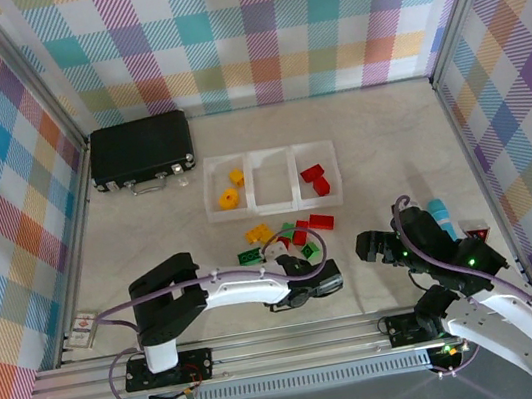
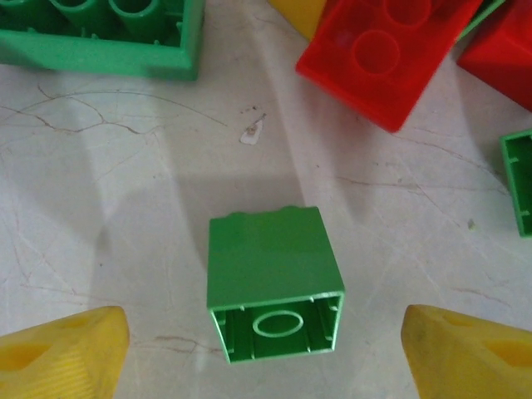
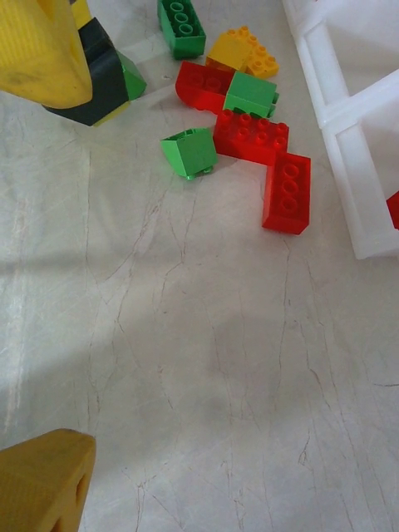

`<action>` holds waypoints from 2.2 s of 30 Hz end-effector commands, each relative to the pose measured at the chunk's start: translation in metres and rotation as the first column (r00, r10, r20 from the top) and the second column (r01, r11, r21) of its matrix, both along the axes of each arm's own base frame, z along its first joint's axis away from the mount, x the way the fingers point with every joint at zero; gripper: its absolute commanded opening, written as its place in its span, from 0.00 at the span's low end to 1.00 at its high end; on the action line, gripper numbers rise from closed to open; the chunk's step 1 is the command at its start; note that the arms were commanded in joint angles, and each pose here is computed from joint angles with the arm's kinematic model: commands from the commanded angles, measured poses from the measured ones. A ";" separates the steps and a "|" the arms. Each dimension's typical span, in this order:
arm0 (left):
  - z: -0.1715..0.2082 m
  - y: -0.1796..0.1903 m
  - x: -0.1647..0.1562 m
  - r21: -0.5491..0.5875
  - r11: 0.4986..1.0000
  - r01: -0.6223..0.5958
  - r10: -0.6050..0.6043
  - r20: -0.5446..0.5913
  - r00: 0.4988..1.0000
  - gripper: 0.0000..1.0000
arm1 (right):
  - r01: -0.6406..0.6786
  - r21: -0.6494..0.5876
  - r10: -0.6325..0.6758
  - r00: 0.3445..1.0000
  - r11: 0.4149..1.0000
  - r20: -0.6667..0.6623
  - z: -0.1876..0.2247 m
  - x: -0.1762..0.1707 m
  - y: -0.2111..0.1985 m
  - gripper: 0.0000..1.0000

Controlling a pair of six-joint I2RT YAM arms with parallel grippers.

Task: Sort the legos into containers by color
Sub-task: Pick up the lego from the middle-left of the table, then place the lego in the container.

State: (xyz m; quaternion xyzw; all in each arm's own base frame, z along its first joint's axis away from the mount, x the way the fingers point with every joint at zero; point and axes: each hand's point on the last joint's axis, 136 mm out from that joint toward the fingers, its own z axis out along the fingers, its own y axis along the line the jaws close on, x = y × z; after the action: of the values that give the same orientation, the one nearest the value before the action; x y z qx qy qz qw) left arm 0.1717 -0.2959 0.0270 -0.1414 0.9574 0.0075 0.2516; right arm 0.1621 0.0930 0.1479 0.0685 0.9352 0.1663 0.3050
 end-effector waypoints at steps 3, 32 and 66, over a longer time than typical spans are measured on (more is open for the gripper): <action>-0.012 0.005 0.005 0.041 0.999 0.007 -0.006 -0.020 1.000 0.79 | -0.008 0.008 0.008 1.000 1.000 0.015 0.001 0.001 0.001 0.99; -0.005 0.003 0.028 0.053 0.996 0.065 -0.065 -0.006 0.998 0.23 | -0.001 0.003 0.001 1.000 1.000 0.012 0.001 0.001 -0.001 0.99; 0.110 -0.004 0.262 -0.065 0.938 0.341 -0.337 0.070 0.939 0.29 | 0.010 -0.043 -0.010 1.000 0.999 0.006 0.009 0.004 -0.005 0.99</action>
State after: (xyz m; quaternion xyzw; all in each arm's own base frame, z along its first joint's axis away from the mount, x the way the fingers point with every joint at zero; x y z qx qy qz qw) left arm 0.4233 -0.3020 0.1350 0.0163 0.9575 -0.0565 0.2825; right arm 0.1642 0.0909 0.1456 0.0691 0.9398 0.1498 0.2993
